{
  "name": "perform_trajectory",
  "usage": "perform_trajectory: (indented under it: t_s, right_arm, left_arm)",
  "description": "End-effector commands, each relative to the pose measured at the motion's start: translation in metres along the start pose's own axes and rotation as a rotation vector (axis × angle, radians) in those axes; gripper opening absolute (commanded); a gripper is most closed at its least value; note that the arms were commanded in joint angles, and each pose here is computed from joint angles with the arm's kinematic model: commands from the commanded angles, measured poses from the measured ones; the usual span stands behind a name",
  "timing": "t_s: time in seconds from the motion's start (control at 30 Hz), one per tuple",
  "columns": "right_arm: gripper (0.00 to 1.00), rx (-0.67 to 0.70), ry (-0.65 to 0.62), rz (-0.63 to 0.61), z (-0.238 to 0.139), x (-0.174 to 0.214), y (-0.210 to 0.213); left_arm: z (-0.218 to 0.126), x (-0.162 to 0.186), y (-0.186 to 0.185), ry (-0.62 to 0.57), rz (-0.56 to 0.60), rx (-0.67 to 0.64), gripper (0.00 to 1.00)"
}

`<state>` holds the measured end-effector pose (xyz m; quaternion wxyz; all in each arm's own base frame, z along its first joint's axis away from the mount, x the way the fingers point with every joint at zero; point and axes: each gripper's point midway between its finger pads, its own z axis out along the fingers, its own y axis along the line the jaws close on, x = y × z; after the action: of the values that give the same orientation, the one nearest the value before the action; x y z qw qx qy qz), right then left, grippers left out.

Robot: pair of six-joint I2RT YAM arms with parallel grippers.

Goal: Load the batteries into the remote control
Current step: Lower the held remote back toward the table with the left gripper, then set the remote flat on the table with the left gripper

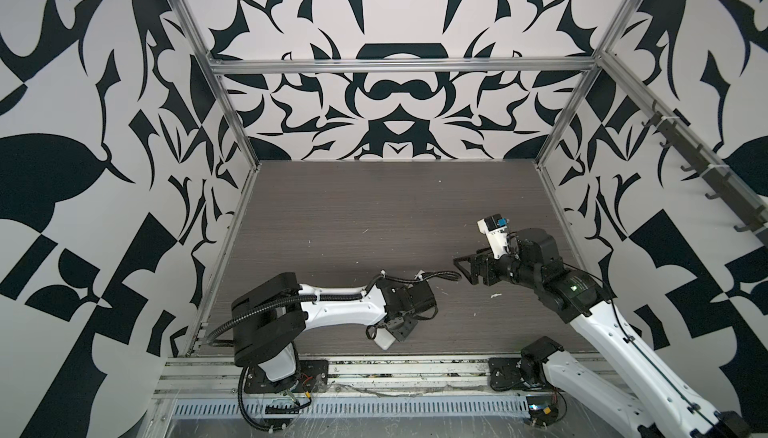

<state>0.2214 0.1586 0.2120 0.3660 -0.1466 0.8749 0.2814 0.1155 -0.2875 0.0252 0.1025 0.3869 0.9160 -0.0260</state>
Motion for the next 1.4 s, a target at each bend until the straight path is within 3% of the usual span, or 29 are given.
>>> perform_trajectory:
  t_s: [0.0,0.13,0.37,0.47,0.67,0.93,1.37]
  right_arm:
    - [0.90,-0.015,-0.037,-0.035,-0.007,-0.012,0.004]
    - [0.89,-0.014,-0.044,-0.032,-0.009,-0.014,0.001]
    - [0.89,-0.023,-0.058,-0.026,-0.010,-0.016,0.002]
    - [0.88,-0.030,-0.060,-0.026,-0.011,-0.017,0.003]
    - [0.88,-0.035,-0.050,-0.023,-0.008,-0.015,0.002]
    - [0.96,-0.037,-0.038,-0.011,-0.001,-0.014,0.000]
    - [0.99,-0.012,-0.040,-0.018,-0.003,-0.015,-0.004]
  left_arm:
    - [0.000,0.008,0.010,0.047,0.083,-0.075,0.51]
    - [0.002,0.008,0.011,0.059,0.110,-0.094,0.58]
    - [-0.005,0.004,0.006,0.018,0.027,-0.050,0.94]
    - [-0.023,0.000,0.005,-0.045,-0.088,-0.011,0.95]
    - [-0.048,0.005,-0.024,-0.166,-0.301,0.198,0.93]
    - [-0.047,0.012,-0.073,-0.188,-0.331,0.383,0.92]
    - [-0.012,0.038,-0.063,-0.062,-0.370,0.327,0.91]
